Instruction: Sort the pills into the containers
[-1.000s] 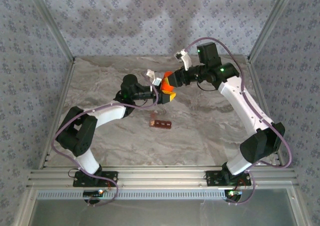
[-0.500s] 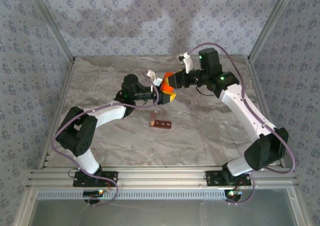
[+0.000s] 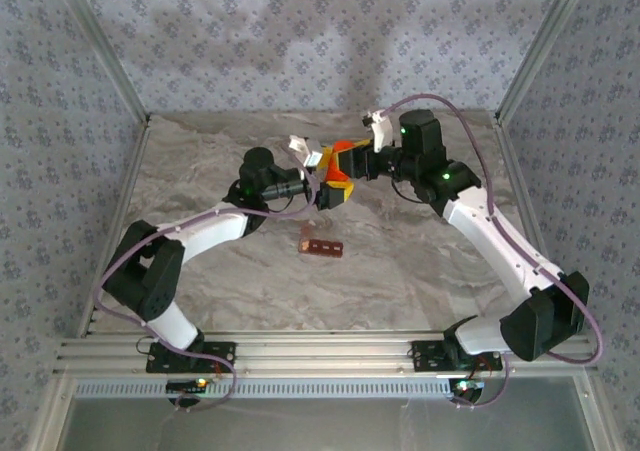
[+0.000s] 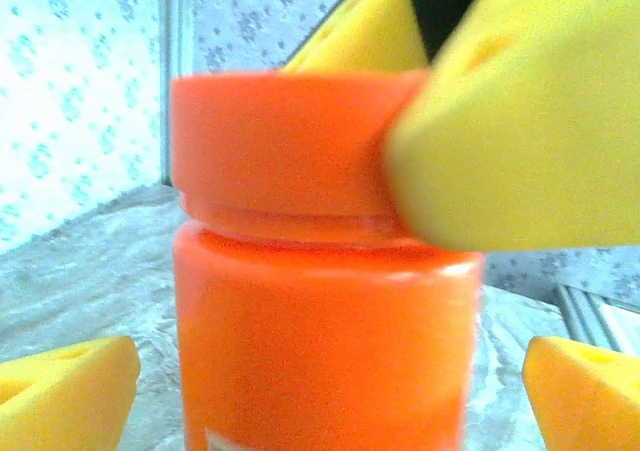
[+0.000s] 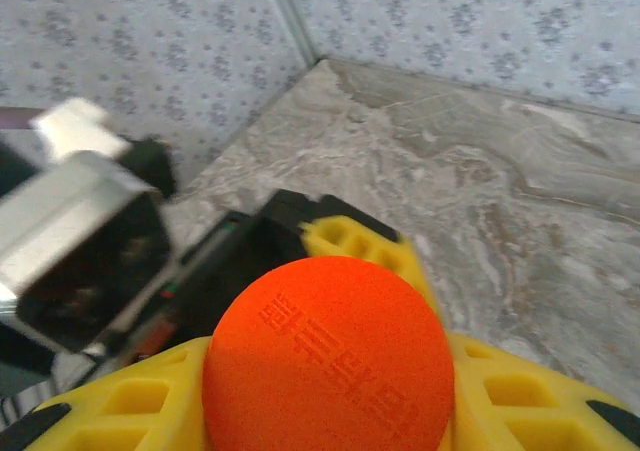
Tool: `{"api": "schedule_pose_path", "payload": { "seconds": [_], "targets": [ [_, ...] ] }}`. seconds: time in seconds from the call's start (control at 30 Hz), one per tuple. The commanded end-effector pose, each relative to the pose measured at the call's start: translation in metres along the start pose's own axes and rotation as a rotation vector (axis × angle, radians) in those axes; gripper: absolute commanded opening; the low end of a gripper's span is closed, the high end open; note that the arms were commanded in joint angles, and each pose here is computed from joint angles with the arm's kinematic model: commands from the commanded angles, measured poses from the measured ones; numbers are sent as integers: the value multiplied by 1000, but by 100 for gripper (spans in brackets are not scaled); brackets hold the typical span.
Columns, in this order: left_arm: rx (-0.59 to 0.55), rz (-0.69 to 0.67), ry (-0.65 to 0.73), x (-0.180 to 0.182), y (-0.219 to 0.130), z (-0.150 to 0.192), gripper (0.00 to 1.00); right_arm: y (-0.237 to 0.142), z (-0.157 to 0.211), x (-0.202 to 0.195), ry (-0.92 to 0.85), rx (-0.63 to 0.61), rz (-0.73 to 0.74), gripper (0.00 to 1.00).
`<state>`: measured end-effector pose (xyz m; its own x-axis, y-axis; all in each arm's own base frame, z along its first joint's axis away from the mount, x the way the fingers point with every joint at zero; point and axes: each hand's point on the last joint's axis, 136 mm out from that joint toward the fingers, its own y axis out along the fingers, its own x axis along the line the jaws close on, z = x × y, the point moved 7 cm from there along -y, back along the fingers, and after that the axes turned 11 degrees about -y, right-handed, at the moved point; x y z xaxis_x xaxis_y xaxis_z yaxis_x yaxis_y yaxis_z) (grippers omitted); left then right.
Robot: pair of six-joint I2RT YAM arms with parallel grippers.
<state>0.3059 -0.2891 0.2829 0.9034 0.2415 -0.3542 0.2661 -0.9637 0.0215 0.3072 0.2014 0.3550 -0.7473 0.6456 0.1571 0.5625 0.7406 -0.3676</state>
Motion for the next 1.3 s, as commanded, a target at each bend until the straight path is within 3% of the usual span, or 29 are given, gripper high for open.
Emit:
{"api": "schedule_pose_path", "payload": {
  "seconds": [0.0,0.57,0.7,1.0,1.27],
  "targets": [
    [-42,-71,58,-3,-11,-8,98,-12,-5,-11,5,-28,117,8],
    [-31,-194,54,-3,-30,-10,98,-36,-2,-38,-13,-18,272,8],
    [-34,-262,39,1,-33,-12,98,-34,8,-54,-14,9,379,8],
    [-34,-458,29,8,-55,-14,98,-8,73,-109,68,84,728,7],
    [-36,-570,48,3,-76,-17,98,14,126,-129,124,52,845,7]
  ]
}}
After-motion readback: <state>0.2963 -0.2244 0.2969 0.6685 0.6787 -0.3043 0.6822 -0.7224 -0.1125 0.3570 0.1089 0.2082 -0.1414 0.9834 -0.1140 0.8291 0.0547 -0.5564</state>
